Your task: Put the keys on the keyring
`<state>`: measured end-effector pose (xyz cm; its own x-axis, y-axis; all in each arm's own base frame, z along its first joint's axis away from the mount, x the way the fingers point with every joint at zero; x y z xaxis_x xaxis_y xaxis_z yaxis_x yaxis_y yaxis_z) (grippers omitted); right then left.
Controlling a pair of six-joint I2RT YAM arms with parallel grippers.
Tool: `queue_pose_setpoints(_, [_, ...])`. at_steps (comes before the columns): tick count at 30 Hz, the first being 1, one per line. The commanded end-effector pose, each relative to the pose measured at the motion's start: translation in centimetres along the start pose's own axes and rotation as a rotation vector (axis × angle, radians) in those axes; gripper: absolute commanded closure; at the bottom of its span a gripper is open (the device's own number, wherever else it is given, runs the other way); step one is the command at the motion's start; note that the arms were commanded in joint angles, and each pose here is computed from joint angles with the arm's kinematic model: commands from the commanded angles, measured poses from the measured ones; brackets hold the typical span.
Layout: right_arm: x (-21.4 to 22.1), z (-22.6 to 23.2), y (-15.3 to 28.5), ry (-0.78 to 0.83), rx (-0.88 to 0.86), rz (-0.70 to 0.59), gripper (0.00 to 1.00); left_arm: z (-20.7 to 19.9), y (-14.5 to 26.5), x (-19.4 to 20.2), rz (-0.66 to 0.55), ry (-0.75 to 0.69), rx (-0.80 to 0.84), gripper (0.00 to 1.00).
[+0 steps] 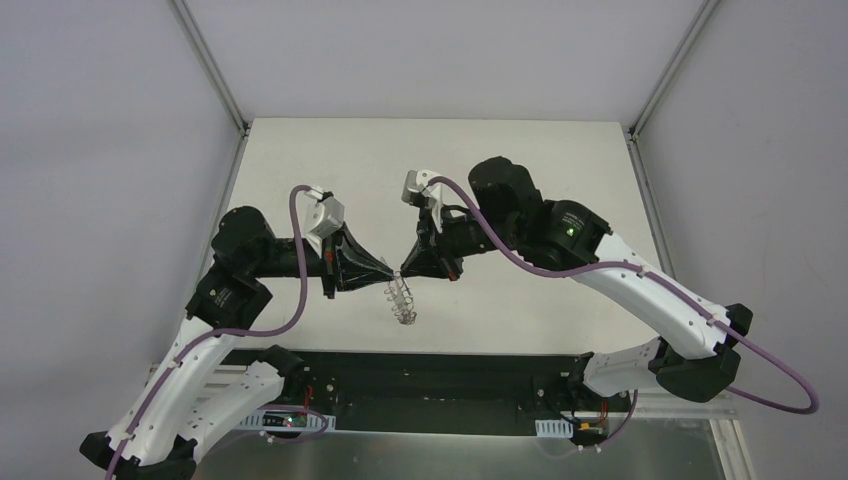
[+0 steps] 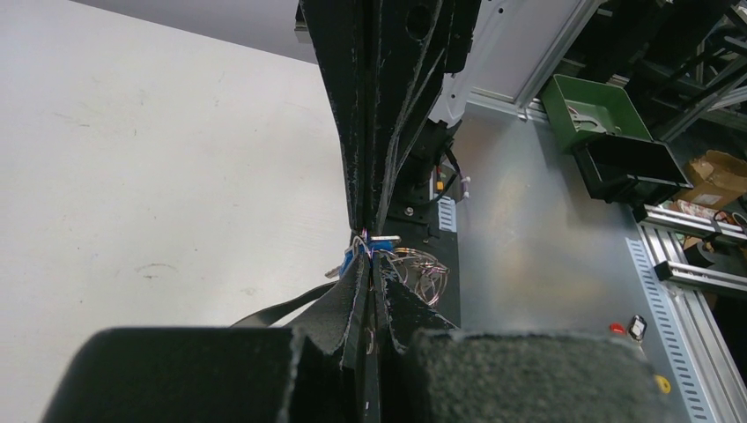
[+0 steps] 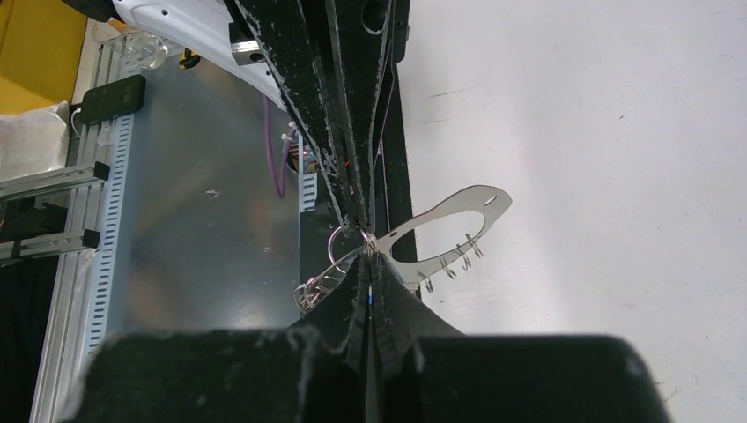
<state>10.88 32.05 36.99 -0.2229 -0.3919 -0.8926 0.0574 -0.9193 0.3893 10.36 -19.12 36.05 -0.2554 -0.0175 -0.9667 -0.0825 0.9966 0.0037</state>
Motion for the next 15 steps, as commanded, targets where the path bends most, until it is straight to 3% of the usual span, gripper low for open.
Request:
queue_pose_setpoints(1, [-1.60,0.04,0.81,0.034,0.040,-0.075,1.00,-0.90,0.20,-0.85,-0.033,-0.078,0.044,1.00])
queue_pose_setpoints(15, [-1.18,-0.12,1.01,0.013,0.058,-0.092,1.00,-1.57,0.44,-0.80,-0.041,-0.095,0.071,1.00])
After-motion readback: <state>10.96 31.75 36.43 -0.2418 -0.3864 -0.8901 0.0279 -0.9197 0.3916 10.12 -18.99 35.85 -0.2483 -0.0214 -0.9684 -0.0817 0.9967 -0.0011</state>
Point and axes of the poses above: each gripper's point midway between its finger pads, its own y axis back along the fingers, its own z axis along the line the jaws close on, x = y × z, the point moved 4 cm from there along y, back along the fingers, and after that the axes turned 1 degree about y, right-handed, at the moved point
